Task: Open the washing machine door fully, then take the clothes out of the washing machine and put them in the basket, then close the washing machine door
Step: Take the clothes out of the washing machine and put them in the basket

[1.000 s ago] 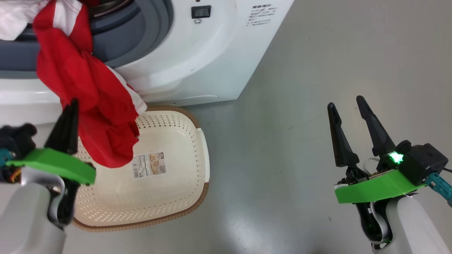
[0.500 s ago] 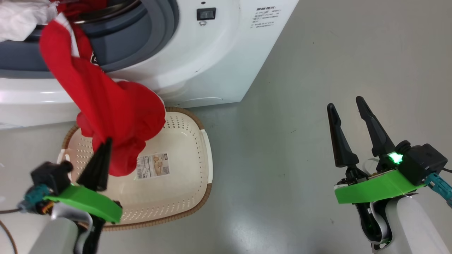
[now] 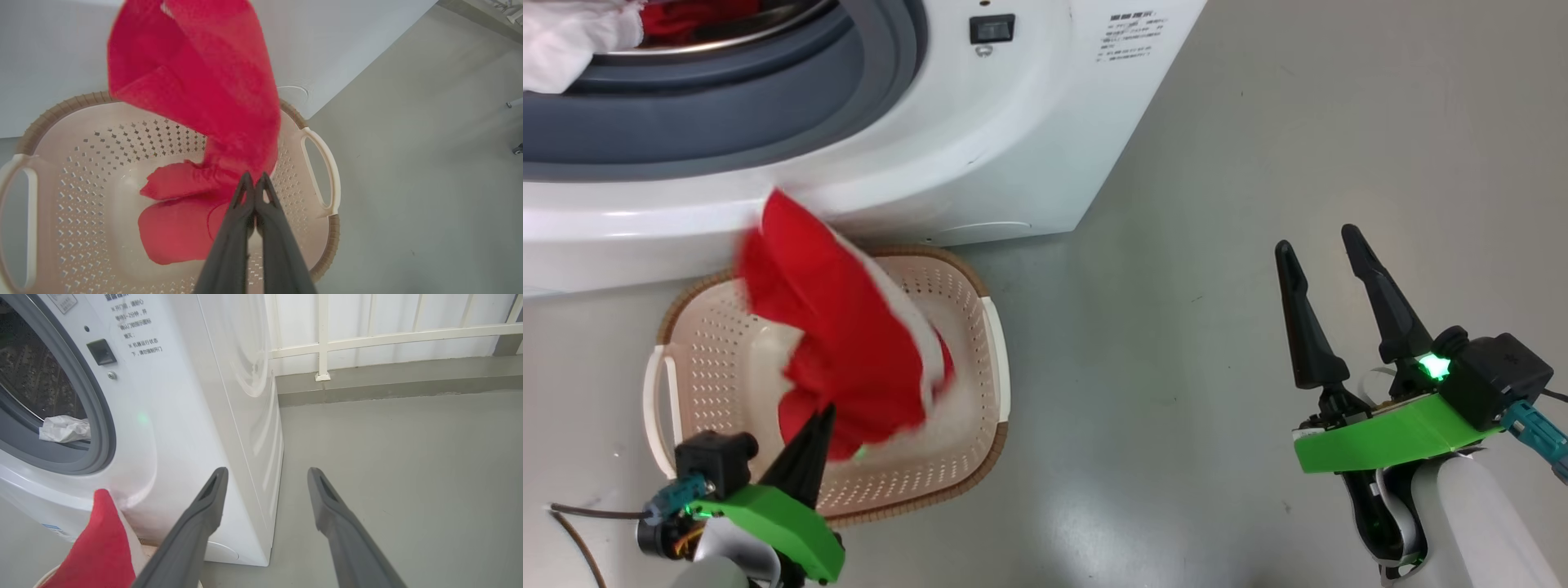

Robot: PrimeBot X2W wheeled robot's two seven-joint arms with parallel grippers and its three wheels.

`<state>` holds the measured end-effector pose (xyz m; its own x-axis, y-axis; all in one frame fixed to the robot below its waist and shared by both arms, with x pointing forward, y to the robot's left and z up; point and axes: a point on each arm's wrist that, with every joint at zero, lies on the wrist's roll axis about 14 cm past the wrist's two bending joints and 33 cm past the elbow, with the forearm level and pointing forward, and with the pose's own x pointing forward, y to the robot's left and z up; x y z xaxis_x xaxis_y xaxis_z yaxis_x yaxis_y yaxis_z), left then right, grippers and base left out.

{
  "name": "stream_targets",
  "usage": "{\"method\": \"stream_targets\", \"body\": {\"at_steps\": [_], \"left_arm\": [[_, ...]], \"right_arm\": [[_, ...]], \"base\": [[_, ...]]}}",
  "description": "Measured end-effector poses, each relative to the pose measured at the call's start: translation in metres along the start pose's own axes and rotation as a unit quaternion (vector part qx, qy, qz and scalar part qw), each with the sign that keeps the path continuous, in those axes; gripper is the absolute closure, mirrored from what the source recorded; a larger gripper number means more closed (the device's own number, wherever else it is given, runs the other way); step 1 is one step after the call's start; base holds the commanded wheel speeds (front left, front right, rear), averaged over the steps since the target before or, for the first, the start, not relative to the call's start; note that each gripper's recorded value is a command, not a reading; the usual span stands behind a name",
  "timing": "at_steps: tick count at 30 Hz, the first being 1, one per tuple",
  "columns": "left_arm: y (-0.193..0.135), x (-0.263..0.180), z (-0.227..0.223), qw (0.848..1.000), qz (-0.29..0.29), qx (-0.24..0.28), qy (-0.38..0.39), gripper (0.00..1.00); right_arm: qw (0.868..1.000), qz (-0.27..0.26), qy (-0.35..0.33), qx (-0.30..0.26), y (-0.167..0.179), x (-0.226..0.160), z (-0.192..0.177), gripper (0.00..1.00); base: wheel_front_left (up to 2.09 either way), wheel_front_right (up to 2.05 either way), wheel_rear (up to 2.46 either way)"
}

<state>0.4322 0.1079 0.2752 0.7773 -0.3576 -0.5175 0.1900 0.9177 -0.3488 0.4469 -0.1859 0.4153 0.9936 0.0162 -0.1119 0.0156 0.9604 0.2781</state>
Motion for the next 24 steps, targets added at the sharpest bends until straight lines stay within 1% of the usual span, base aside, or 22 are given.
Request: {"method": "stream_targets", "body": {"at_steps": [5,12,22,23,24], "left_arm": [[0.007,0.001,-0.016,0.999,0.012,-0.012,0.027,1.0],[0.015,0.016,-0.019,0.999,0.021,-0.014,0.04,1.0],[0.023,0.039,-0.025,0.998,0.027,-0.016,0.059,1.0],[0.024,0.04,-0.027,0.997,0.028,-0.018,0.063,0.99],[0.025,0.042,-0.029,0.997,0.029,-0.018,0.067,0.82]], "right_arm": [[1.0,-0.002,0.004,0.0,-0.001,0.0,-0.003,0.0],[1.0,-0.006,0.016,-0.001,-0.005,0.002,-0.013,0.0],[1.0,-0.005,0.02,-0.003,-0.008,0.014,-0.021,0.0],[1.0,-0.006,0.022,-0.003,-0.008,0.015,-0.023,0.0],[1.0,-0.007,0.024,-0.003,-0.009,0.015,-0.025,0.0]], "base": [[0.0,0.0,0.0],[0.0,0.0,0.0],[0.0,0.0,0.0],[0.0,0.0,0.0],[0.0,0.0,0.0]]}}
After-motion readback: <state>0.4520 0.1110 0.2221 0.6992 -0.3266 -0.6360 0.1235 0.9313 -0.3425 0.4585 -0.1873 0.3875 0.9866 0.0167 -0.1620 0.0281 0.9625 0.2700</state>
